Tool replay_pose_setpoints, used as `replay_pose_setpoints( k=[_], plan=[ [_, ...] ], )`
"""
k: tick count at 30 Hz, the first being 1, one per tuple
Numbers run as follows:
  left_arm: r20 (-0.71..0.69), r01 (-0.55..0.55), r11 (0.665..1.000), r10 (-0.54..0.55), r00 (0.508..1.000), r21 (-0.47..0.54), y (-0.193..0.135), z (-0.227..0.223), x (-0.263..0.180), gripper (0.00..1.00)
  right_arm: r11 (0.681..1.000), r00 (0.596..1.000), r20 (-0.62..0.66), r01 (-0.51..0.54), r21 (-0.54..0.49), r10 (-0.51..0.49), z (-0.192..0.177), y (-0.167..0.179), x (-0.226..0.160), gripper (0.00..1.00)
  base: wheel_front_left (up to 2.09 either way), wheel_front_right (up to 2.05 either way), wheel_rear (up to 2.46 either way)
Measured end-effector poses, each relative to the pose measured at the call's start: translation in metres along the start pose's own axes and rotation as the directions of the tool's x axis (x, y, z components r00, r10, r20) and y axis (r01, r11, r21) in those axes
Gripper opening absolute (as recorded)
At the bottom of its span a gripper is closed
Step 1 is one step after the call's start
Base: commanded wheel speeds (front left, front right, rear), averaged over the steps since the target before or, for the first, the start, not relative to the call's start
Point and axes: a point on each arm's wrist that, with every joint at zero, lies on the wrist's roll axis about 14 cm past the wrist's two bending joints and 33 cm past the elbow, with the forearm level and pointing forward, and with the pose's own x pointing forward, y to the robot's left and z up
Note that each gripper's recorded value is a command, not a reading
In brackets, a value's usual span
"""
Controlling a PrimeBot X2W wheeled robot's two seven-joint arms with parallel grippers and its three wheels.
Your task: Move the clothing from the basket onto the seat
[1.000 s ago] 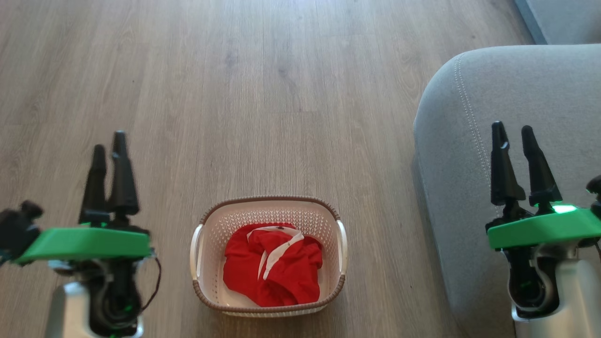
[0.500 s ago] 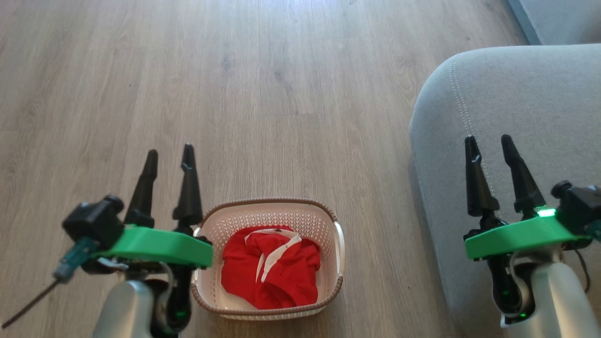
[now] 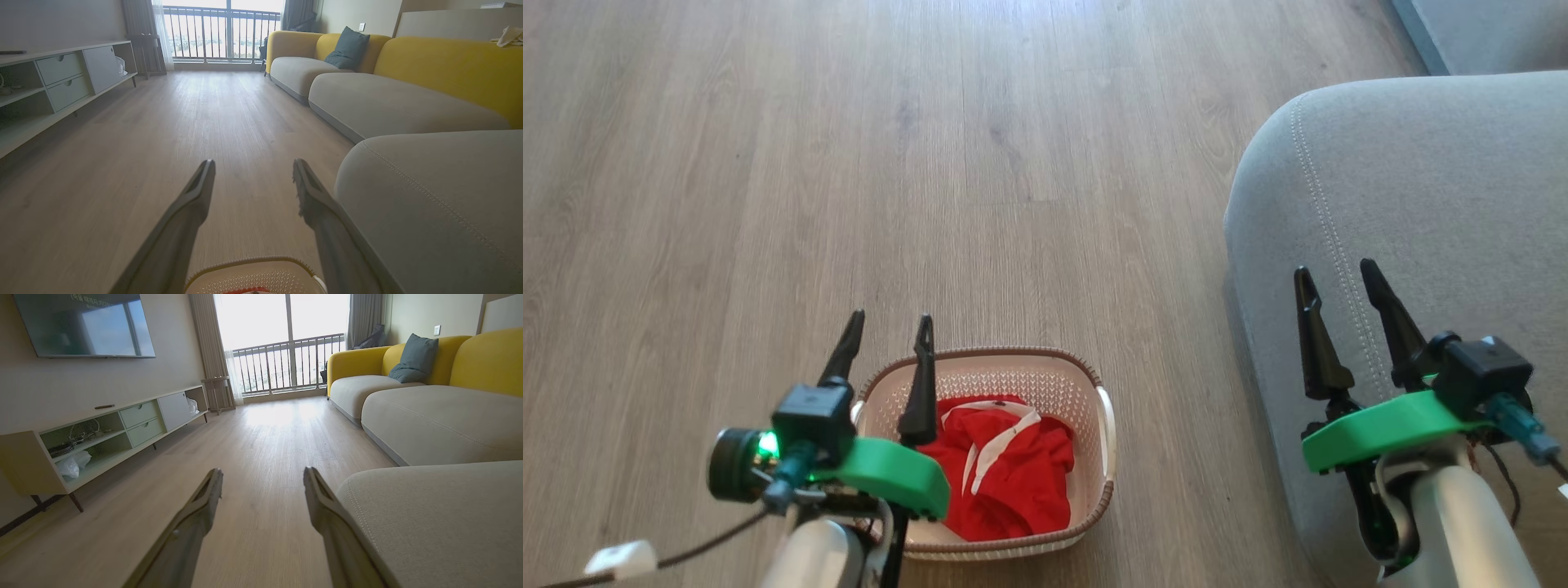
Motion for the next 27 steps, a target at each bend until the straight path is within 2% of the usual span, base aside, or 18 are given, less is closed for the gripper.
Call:
replay_pose_setpoints(
  k=[4,9,17,21,24,27],
  plan=[
    [-0.013,0.028,0.999,-0.028,1.000,0.042,-0.010,-0.008,-0.004,1.00,0.999,1.000,-0.024,-0.009,-0.042,0.008,-0.008,0.001,-0.002,1.00,0.00,0.00,0.00],
    [-0.043,0.033,0.999,-0.031,0.999,0.044,-0.009,-0.021,-0.006,1.00,0.996,0.999,-0.043,-0.021,-0.084,0.017,-0.015,0.003,-0.003,1.00,0.00,0.00,0.00],
    [-0.022,-0.077,0.997,0.077,0.997,0.003,0.018,-0.018,0.001,1.00,0.986,0.999,0.000,-0.038,-0.164,0.038,-0.004,0.006,-0.003,1.00,0.00,0.00,0.00],
    [0.014,-0.160,0.987,0.160,0.987,0.006,0.043,-0.009,0.003,1.00,0.976,0.998,0.021,-0.047,-0.211,0.052,0.003,0.008,-0.003,1.00,0.00,0.00,0.00],
    [0.028,-0.187,0.982,0.187,0.982,0.014,0.051,-0.006,0.003,1.00,0.972,0.998,0.029,-0.048,-0.229,0.056,0.005,0.009,-0.004,1.00,0.00,0.00,0.00],
    [-0.002,-0.158,0.987,0.158,0.987,0.025,0.045,-0.016,0.001,1.00,0.970,0.998,0.035,-0.047,-0.239,0.057,0.007,0.009,-0.005,1.00,0.00,0.00,0.00]
  ],
)
